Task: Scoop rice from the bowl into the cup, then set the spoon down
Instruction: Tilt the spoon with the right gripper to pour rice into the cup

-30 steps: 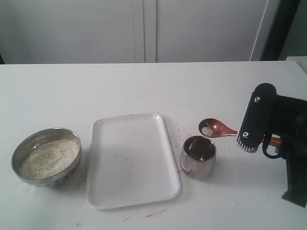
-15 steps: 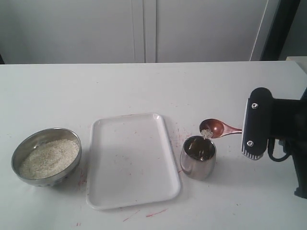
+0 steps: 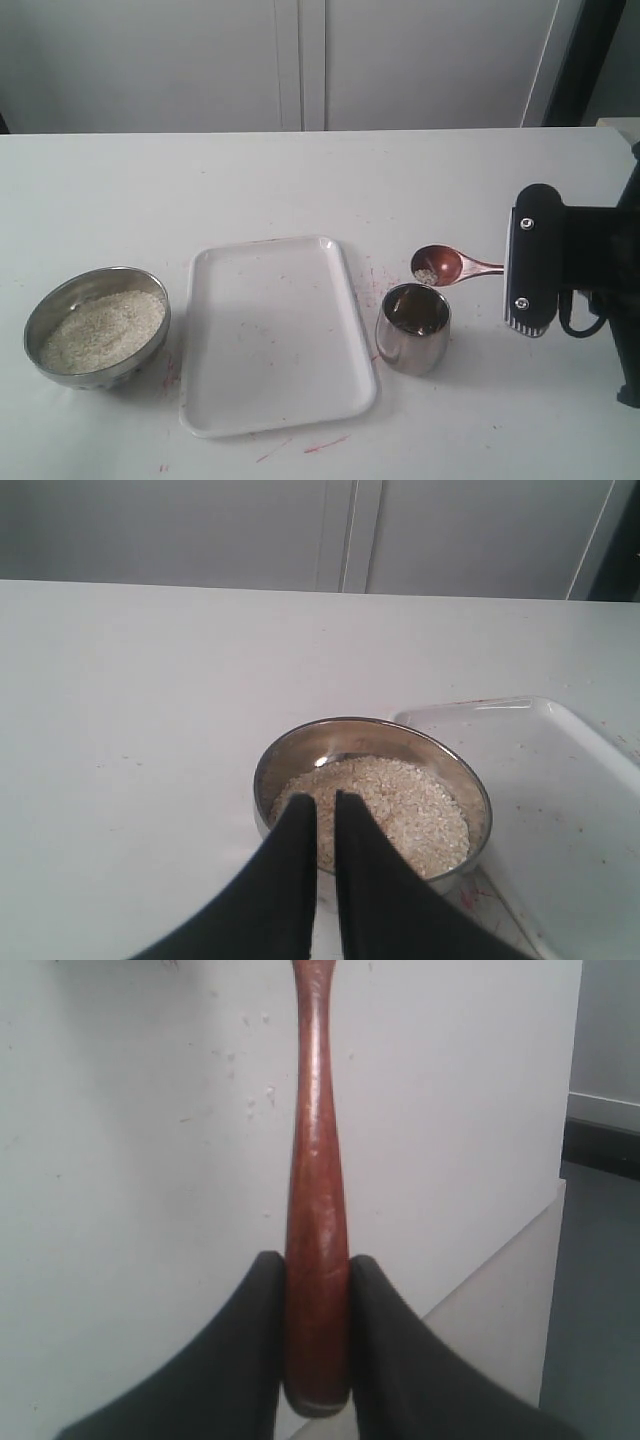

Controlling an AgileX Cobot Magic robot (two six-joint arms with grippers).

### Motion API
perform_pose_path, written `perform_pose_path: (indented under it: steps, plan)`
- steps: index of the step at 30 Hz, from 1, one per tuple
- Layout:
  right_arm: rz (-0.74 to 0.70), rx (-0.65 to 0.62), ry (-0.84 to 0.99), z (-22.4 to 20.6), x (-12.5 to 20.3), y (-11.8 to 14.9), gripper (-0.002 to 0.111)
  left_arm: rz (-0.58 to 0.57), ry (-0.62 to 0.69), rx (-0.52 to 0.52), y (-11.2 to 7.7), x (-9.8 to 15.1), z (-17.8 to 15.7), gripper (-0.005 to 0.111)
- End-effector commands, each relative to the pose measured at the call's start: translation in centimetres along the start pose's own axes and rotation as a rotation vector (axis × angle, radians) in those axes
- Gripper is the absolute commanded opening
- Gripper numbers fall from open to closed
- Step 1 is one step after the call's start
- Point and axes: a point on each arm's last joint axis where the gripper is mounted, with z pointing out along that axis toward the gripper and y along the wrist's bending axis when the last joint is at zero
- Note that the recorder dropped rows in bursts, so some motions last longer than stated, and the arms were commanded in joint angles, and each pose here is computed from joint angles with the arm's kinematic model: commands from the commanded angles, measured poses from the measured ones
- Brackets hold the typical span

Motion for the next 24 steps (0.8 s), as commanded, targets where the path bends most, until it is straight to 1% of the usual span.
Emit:
perform_pose_path:
  steps: [1,24]
  plan:
    - [-0.038,0.009,0.006,0.12,0.03,0.02,0.000,-0.011,-0.011,0.004,-0.05,-0.17,-0.05,0.014]
    - [-0.160,0.042,0.021,0.11,0.14,-0.29,0.000,-0.011,-0.011,0.004,-0.05,-0.17,-0.05,0.014]
